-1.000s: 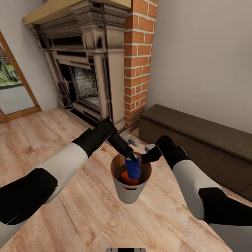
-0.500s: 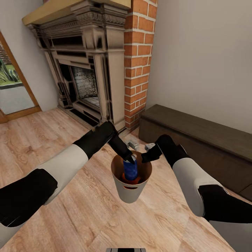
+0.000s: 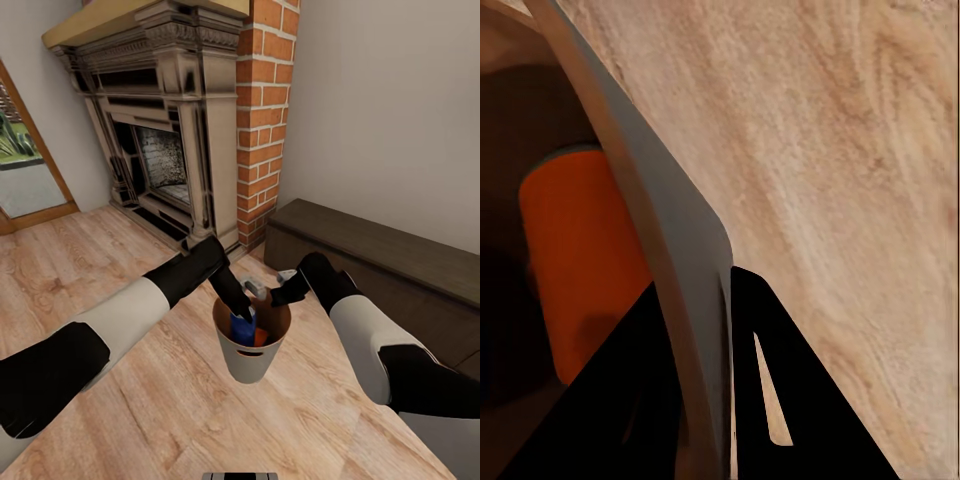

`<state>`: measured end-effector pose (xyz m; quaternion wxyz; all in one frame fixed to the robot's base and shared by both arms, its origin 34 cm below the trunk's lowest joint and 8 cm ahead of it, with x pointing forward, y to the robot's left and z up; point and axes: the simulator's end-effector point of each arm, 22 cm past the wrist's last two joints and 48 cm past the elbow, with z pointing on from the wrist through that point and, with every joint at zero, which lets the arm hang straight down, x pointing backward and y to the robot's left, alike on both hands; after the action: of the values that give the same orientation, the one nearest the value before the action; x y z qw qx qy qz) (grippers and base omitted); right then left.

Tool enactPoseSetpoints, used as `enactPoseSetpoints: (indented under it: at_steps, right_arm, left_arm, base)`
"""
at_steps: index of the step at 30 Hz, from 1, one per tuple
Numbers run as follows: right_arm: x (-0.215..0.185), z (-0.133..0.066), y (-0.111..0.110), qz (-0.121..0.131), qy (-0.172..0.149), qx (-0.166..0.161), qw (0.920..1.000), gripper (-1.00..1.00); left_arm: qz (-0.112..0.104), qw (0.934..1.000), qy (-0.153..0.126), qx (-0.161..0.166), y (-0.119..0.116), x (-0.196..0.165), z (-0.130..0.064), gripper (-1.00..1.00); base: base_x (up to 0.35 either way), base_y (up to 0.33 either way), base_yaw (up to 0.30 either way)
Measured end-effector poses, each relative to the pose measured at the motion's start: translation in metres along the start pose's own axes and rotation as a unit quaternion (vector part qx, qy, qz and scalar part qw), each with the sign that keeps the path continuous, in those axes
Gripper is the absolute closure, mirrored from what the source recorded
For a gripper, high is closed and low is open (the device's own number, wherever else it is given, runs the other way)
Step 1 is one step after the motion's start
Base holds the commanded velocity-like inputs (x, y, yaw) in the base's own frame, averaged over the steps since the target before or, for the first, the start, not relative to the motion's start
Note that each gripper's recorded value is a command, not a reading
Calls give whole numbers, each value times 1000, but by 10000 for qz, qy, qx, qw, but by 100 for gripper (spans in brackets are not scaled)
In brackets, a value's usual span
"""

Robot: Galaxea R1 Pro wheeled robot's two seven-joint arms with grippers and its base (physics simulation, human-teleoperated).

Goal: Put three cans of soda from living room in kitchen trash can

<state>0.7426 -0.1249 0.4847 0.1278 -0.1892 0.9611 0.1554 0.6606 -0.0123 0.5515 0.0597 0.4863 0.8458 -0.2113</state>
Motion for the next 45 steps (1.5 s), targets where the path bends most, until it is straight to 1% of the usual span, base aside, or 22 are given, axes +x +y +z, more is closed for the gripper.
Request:
enactPoseSetpoints:
  at_steps: [3,4,16,18,20,22,23,24,26,28,29,31,33,35,37,38,40,41,42,43,44,45]
  right_arm:
    - [0,0,0,2,3,3,10000,100]
    - [0,0,0,8,2,-6,10000,100]
    - [4,2,0,55,47,-33,10000,100]
    - [4,2,-1,54,46,-22,10000,100]
    - [6,3,-3,56,75,-5,10000,100]
    - [11,6,-4,85,139,-14,9999,100]
    - [16,8,-5,124,199,-38,9997,100]
    - [18,9,-6,137,233,-34,9996,100]
    - [20,10,-9,144,257,-17,9996,100]
    - [21,10,-10,149,268,-11,9995,100]
    - [22,10,-10,170,270,-22,9995,100]
    - [23,10,-11,196,272,-34,9994,100]
    - [24,9,-15,231,279,-23,9993,100]
    - [26,9,-20,218,292,28,9993,100]
    - [27,8,-24,247,286,26,9993,100]
    - [28,7,-27,302,281,-1,9991,100]
    - [30,5,-32,355,275,-3,9990,100]
    - [32,4,-36,380,274,11,9989,100]
    - [34,1,-43,469,267,7,9985,100]
    - [36,0,-50,476,269,60,9985,100]
    - [41,-5,-62,598,268,66,9978,100]
    - [44,-7,-73,605,272,145,9977,100]
  left_arm:
    - [9,10000,13,0,-1,1,2,100]
    - [15,10000,16,4,-2,1,3,-100]
    - [64,10000,-20,28,-2,1,3,-100]
    - [156,9998,-84,45,-6,-4,0,-100]
    - [352,9991,-233,48,-14,-14,-8,-100]
    - [506,9980,-387,-24,-12,-14,-25,-100]
    - [698,9959,-558,-123,-10,-12,-47,-100]
    - [773,9949,-625,-155,-10,-10,-56,-100]
    - [927,9908,-964,-224,-5,-1,-98,-100]
    - [900,9876,-1257,-270,2,1,-126,-100]
    - [847,9840,-1532,-342,9,2,-151,-100]
    - [762,9803,-1766,-455,19,7,-174,-100]
    - [713,9740,-2004,-784,36,22,-209,-100]
    - [629,9691,-2145,-1040,47,40,-220,-100]
    - [219,9632,-2280,-1408,74,64,-210,-100]
    - [-66,9581,-2250,-1770,94,82,-197,-100]
    - [-413,9513,-2124,-2195,116,108,-174,-100]
    - [-590,9459,-2056,-2438,128,123,-160,-100]
    - [-848,9292,-2048,-2958,149,147,-141,-100]
    - [-1004,9208,-2060,-3156,155,163,-124,-100]
    - [-1172,8900,-2394,-3698,170,179,-116,-100]
    - [-1327,8760,-2511,-3899,173,196,-102,-100]
  base:
    - [0,0,0]
    - [0,0,0]
    - [0,0,0]
    - [0,0,0]
    - [0,0,0]
    - [0,0,0]
    - [0,0,0]
    - [0,0,0]
    - [0,0,0]
    - [0,0,0]
    - [0,0,0]
    - [0,0,0]
    - [0,0,0]
    - [0,0,0]
    - [0,0,0]
    - [0,0,0]
    - [0,0,0]
    - [0,0,0]
    - [0,0,0]
    - [0,0,0]
    - [0,0,0]
    - [0,0,0]
